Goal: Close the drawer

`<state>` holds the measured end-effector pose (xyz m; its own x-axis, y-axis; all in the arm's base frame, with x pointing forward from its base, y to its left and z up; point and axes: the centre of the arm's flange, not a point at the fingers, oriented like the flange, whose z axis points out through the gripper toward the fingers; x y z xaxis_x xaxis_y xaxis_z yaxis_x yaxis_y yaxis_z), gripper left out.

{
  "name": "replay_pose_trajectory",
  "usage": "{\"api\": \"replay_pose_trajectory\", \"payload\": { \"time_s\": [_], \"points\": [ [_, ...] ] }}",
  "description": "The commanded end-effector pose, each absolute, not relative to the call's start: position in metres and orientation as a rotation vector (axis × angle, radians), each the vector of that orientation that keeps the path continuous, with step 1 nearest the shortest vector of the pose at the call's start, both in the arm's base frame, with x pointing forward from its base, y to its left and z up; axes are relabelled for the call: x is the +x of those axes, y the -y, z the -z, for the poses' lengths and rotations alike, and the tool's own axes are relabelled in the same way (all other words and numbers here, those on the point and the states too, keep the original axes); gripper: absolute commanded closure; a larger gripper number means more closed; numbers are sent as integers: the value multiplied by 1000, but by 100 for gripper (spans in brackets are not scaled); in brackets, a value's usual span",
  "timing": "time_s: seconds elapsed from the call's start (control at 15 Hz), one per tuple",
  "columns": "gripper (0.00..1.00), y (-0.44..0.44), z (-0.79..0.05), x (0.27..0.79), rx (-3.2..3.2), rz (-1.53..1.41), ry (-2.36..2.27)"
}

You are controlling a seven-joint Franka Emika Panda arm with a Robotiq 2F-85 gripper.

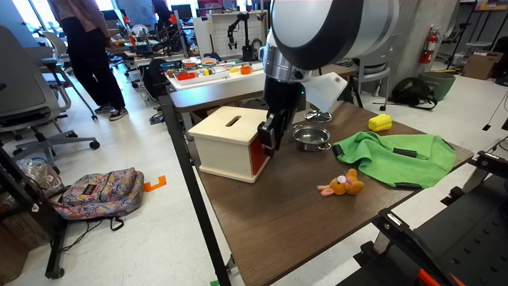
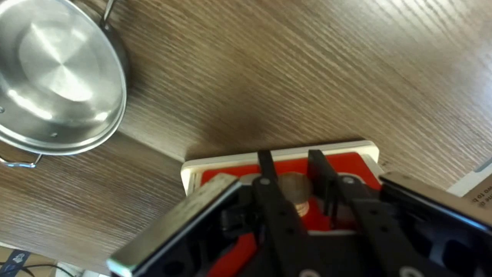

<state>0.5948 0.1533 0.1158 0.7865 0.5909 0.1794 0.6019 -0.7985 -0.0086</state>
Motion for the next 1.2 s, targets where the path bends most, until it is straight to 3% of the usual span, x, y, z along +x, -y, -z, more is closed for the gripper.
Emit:
{"api": "replay_pose_trajectory", "payload": {
  "time_s": [0.0, 0.07, 0.13, 0.2, 0.6, 0.73, 1.13],
  "points": [
    [93, -167, -123, 614, -2907, 280, 974],
    [93, -167, -123, 613, -2909, 273, 973],
    [48, -165, -123, 614, -2909, 264, 972],
    [47, -164, -124, 613, -2912, 267, 972],
    [5, -159, -128, 611, -2920, 273, 971],
    [0, -158, -127, 607, -2922, 267, 973],
    [0, -147, -119, 588, -2932, 220, 971]
  ]
}}
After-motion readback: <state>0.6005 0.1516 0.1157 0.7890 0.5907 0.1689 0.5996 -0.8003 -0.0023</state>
